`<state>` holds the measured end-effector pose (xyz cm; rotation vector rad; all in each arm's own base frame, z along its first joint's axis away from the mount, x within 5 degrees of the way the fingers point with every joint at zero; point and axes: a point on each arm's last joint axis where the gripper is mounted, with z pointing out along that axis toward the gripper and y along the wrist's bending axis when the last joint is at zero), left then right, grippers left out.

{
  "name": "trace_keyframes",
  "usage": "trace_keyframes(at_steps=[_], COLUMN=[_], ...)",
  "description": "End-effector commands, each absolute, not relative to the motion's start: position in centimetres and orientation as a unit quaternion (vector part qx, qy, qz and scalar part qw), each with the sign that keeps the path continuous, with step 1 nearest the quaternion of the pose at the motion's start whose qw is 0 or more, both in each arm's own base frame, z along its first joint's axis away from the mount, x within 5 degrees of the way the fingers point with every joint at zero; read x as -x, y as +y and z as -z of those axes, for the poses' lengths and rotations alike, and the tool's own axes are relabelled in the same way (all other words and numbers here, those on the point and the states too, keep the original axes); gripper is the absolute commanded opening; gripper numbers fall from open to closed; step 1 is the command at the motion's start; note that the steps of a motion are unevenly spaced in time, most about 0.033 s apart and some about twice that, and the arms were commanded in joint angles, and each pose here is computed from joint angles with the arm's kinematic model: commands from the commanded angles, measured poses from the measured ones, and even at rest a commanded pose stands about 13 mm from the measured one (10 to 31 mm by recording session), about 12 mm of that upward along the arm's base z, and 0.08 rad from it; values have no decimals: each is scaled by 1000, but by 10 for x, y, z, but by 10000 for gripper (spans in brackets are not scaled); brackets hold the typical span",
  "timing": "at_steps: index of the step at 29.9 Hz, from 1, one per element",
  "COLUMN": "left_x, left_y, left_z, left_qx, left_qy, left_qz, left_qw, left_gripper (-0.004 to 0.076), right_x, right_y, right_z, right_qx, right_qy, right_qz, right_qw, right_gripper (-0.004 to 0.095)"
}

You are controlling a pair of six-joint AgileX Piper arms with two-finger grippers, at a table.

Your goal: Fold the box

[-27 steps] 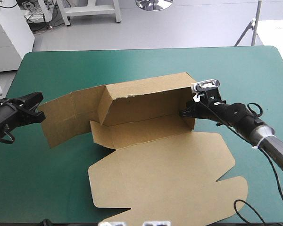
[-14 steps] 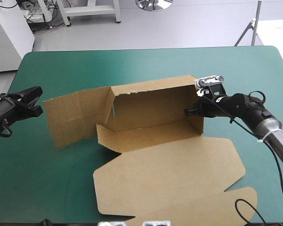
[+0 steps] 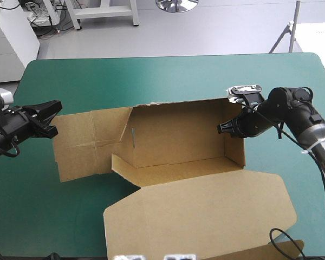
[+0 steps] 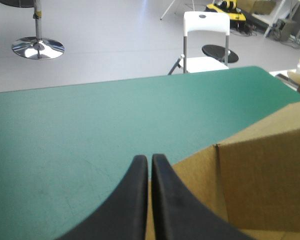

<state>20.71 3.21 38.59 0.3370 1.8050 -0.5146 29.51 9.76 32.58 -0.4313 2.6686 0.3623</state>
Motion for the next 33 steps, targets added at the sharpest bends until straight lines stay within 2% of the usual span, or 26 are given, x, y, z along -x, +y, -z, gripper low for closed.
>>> trace_keyframes(at_steps=[1, 7, 12, 18, 33], left_x=[-206, -206, -207, -207, -207], left_y=[22, 18, 19, 20, 20], left_z=[-400, -400, -400, -400, -399], left_qx=[-160, -168, -164, -162, -163], left_qy=[751, 750, 751, 750, 753], left_qz=[227, 231, 227, 226, 226], left_qw=[599, 596, 599, 600, 596], left_gripper=[9, 9, 9, 9, 9], right_x=[-303, -329, -347, -359, -360], right_y=[102, 108, 112, 114, 116], right_z=[-334, -301, -285, -289, -290], right_qx=[137, 123, 111, 106, 120], right_qy=[949, 956, 951, 932, 926], right_qz=[-151, -152, -151, -159, -164], right_qw=[240, 220, 245, 308, 319], right_gripper=[1, 1, 1, 1, 22])
